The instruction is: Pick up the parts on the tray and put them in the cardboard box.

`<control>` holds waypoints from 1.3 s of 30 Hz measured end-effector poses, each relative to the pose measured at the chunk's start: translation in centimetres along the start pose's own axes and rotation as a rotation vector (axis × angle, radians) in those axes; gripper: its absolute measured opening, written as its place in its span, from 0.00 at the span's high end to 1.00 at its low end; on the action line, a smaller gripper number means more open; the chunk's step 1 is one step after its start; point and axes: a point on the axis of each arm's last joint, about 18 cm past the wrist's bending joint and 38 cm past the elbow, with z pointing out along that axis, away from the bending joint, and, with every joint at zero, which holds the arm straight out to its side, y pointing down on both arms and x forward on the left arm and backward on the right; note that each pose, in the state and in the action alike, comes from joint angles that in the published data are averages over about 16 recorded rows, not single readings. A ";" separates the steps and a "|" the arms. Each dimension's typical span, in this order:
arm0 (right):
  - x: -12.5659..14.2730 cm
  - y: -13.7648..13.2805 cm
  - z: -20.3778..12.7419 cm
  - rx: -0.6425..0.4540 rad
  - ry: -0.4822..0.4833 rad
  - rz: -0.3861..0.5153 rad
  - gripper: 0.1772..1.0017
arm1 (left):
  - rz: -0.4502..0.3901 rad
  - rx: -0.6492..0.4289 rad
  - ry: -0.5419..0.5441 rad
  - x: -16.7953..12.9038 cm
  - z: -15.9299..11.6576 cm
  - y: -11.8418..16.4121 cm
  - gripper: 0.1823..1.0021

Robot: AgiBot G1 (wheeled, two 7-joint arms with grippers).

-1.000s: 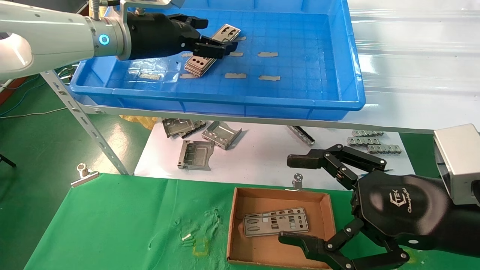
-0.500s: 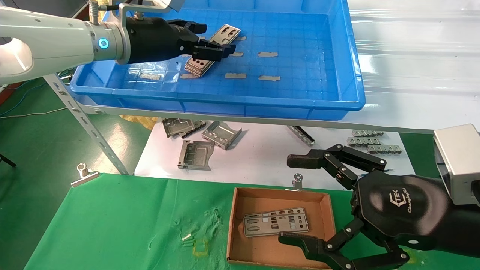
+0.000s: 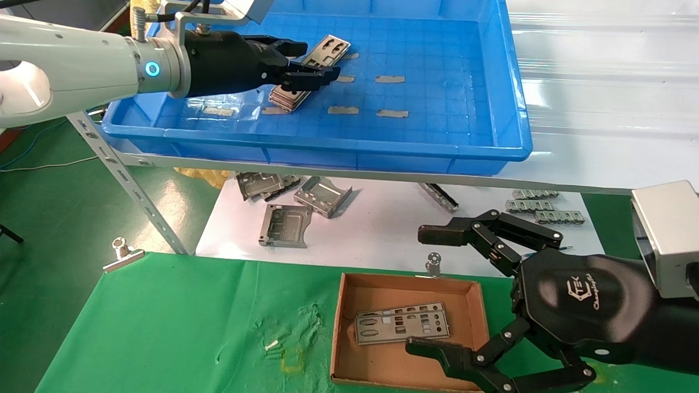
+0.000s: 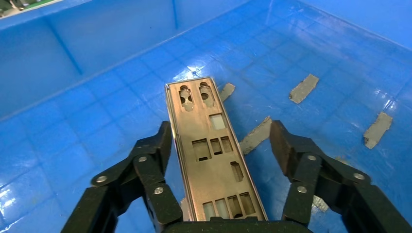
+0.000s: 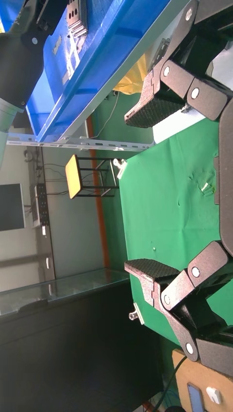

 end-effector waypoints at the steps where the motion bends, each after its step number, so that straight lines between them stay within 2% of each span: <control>1: 0.0 0.0 0.0 0.000 0.000 0.000 0.00 | 0.001 0.000 -0.001 0.0 0.0 0.0 0.25; 12: 0.0 0.0 0.0 0.000 0.000 0.000 0.00 | 0.009 0.005 -0.007 -0.1 0.1 0.1 0.55; 18: 0.0 0.0 0.0 0.000 0.000 0.000 0.00 | 0.008 0.010 -0.010 -0.2 0.0 0.0 0.66; 30: 0.0 0.0 0.0 0.000 0.000 0.000 0.00 | 0.021 0.088 -0.004 -0.8 -1.3 -2.4 0.68; 39: 0.0 0.0 0.0 0.000 0.000 0.000 0.00 | 0.060 0.178 0.102 0.0 -3.6 -4.9 0.69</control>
